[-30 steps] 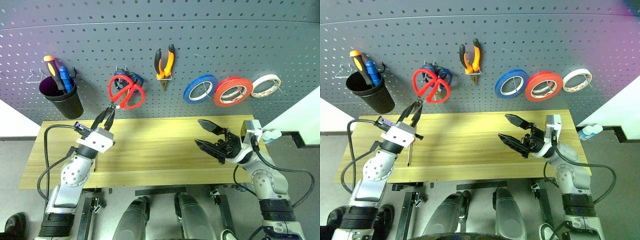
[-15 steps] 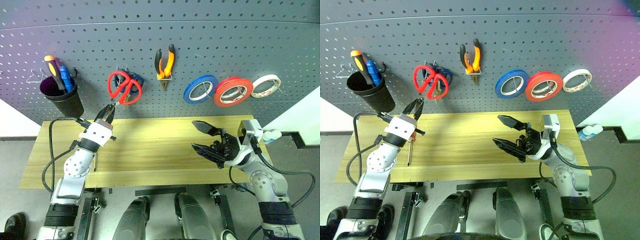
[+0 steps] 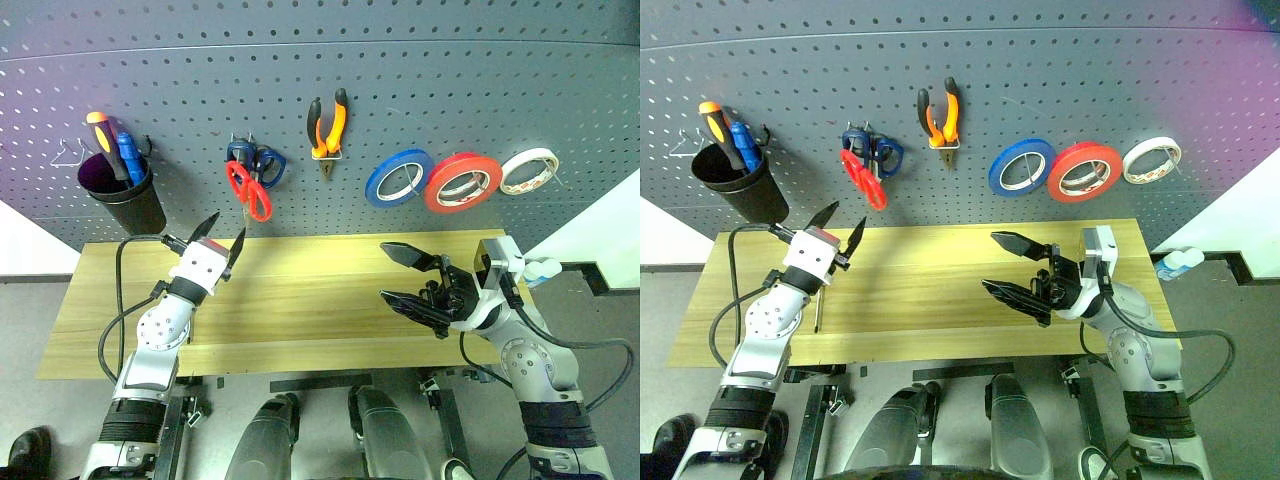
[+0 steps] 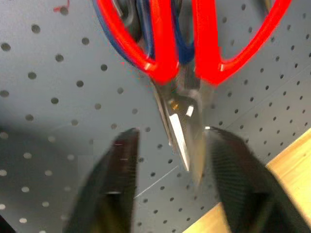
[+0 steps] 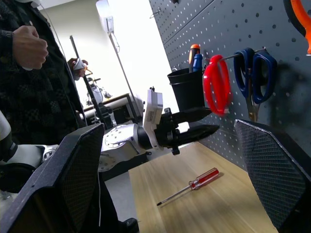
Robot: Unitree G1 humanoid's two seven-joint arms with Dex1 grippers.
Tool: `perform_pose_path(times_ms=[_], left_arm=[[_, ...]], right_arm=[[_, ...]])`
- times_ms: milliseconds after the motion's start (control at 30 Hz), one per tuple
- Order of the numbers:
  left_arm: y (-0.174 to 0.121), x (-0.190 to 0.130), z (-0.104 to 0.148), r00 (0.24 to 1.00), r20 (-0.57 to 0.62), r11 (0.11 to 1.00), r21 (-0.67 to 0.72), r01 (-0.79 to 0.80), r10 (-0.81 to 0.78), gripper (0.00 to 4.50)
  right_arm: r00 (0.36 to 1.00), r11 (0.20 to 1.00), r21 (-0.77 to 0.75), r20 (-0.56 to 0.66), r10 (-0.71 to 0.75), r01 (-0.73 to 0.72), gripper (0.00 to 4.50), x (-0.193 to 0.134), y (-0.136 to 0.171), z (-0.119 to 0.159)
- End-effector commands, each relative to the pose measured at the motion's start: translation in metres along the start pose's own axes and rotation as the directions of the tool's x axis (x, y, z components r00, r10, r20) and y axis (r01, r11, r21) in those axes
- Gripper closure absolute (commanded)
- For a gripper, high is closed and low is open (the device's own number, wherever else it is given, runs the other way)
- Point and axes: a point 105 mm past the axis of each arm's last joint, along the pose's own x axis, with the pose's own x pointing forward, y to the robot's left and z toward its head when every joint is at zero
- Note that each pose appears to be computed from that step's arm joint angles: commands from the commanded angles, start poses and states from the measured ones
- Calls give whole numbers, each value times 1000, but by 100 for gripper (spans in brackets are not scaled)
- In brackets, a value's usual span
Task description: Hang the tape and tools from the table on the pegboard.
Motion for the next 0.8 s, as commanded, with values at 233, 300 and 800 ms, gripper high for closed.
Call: perform_pose_path(times_ms=[233, 300, 800], left_arm=[[-14, -40, -16, 994, -69, 994, -73, 83, -88, 2], [-16, -54, -23, 990, -106, 992, -94, 86, -96, 2], [27, -105, -94, 874, -471, 955, -189, -230, 117, 2]], right_arm=[[994, 983, -173, -85, -73, 58, 0, -10, -16, -6], [994, 985, -164, -86, -65, 50, 0, -10, -15, -7], [990, 988, -148, -141, 25, -46, 0, -2, -5, -14]])
